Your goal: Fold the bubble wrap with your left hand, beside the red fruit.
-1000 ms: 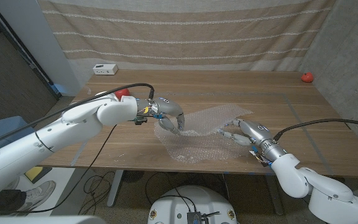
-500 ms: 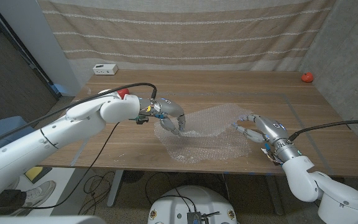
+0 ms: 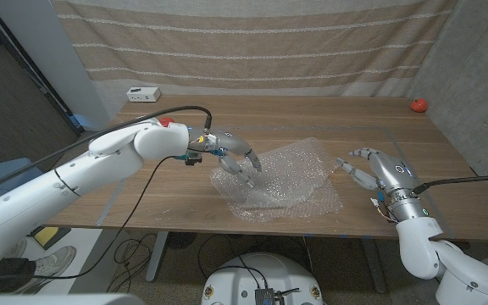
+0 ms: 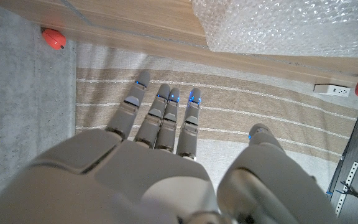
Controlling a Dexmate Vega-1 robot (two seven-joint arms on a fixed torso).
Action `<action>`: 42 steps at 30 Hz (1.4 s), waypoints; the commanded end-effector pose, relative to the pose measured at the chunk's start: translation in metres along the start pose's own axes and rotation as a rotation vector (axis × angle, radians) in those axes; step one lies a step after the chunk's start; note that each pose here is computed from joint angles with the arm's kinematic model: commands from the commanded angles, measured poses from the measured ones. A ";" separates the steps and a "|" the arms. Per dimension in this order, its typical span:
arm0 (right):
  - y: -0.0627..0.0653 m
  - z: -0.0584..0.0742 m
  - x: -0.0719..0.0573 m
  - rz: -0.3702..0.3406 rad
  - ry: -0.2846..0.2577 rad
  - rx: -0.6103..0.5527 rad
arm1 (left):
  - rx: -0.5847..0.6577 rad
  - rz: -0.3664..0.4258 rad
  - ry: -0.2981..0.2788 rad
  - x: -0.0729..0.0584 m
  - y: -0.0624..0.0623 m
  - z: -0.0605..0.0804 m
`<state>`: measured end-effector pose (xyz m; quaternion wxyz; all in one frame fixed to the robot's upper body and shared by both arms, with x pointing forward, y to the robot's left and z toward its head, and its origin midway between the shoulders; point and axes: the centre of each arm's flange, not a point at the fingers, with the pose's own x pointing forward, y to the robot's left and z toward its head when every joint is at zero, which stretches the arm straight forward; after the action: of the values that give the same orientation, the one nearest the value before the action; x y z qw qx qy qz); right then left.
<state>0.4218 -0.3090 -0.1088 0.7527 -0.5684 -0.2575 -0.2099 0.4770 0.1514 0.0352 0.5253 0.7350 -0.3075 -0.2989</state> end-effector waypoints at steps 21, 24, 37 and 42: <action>0.030 0.003 0.074 -0.063 -0.162 0.838 | -0.557 0.670 0.012 -0.013 -0.011 -0.059; 0.030 0.001 0.079 -0.066 -0.166 0.865 | -0.604 0.712 0.024 -0.015 -0.011 -0.067; 0.026 -0.010 0.113 -0.148 -0.160 1.044 | -0.964 0.906 0.022 -0.016 -0.027 -0.108; 0.022 -0.001 0.123 -0.135 -0.168 1.088 | -1.084 0.958 0.097 -0.009 -0.049 -0.126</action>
<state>0.5147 -0.3091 -0.0700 0.8952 -0.1673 -0.4083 -0.0624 0.5375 0.2210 0.0459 0.8387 0.2986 -0.4278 -0.1564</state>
